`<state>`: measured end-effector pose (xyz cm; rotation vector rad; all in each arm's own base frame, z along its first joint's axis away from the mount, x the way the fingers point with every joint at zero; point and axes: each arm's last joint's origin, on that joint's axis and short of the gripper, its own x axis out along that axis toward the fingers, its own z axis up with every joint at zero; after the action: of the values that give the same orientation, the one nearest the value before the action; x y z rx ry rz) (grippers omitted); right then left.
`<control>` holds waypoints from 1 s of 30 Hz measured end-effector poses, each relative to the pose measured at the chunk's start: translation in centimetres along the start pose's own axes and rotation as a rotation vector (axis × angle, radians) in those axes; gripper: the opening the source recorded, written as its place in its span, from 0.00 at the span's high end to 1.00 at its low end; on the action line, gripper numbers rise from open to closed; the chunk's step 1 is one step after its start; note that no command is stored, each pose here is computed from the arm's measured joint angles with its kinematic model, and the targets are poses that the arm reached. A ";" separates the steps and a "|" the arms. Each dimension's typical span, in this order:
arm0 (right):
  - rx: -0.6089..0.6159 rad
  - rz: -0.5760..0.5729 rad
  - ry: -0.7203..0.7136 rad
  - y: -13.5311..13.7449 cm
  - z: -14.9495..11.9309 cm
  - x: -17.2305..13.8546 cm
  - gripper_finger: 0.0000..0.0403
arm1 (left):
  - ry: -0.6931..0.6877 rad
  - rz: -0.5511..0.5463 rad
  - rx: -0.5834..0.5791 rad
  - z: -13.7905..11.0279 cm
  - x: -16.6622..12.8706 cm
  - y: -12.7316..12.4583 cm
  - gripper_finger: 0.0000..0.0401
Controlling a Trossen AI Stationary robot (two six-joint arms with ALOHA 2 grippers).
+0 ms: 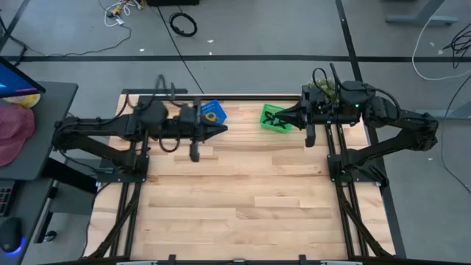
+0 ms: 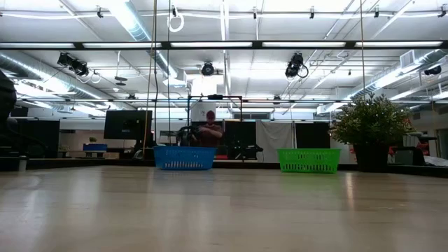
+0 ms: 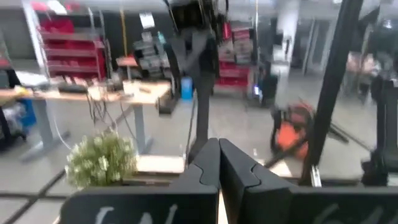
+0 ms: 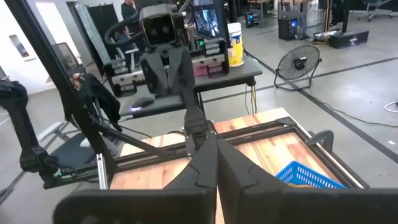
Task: Sort spring keychains
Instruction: Return to home position
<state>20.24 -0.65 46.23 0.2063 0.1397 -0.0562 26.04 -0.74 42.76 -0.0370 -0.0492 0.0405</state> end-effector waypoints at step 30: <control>0.056 -0.026 -0.007 -0.1 0.0 0.1 1.00 | -0.467 0.038 -0.043 -8.3 -20.8 2.0 1.00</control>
<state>20.34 -0.73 46.22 0.2599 0.1334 -0.0865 5.64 0.08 33.39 -0.0710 -0.5166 0.0850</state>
